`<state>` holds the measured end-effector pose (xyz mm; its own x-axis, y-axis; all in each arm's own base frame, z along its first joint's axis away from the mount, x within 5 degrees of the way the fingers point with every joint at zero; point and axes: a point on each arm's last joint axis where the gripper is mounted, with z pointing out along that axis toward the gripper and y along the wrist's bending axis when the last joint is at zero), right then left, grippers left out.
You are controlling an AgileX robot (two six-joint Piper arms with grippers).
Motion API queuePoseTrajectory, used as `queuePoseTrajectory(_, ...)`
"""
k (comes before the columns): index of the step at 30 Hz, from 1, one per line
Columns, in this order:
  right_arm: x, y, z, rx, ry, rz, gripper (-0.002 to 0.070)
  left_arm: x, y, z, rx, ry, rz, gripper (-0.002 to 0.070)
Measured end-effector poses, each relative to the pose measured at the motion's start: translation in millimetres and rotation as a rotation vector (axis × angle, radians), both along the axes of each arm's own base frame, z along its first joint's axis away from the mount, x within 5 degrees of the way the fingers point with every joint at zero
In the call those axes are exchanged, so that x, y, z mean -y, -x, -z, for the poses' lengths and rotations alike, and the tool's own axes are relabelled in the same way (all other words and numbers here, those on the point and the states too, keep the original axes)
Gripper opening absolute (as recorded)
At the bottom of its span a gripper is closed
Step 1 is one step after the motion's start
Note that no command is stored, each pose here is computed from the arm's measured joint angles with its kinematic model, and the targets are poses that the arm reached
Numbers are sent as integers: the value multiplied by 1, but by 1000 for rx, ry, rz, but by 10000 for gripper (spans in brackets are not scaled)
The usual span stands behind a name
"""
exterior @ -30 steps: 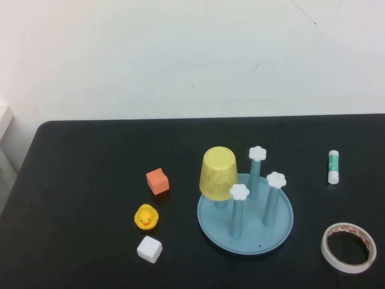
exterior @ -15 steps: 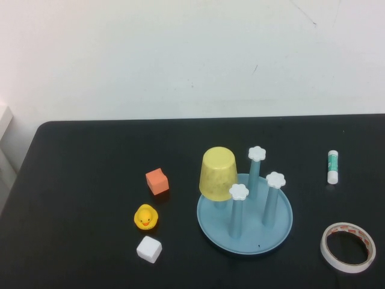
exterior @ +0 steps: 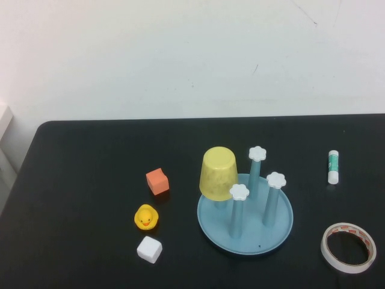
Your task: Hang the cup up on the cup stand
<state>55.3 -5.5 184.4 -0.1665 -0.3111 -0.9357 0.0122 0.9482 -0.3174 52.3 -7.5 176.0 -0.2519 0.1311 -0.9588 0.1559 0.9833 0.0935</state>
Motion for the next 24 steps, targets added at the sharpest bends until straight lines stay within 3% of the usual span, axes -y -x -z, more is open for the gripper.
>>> queuePoseTrajectory(16, 4, 4, 13, -136, -242, 110, -1, 0, 0, 0, 0, 0, 0, 0)
queuePoseTrajectory(24, 4, 4, 13, -142, -256, 116, -1, 0, 0, 0, 0, 0, 0, 0)
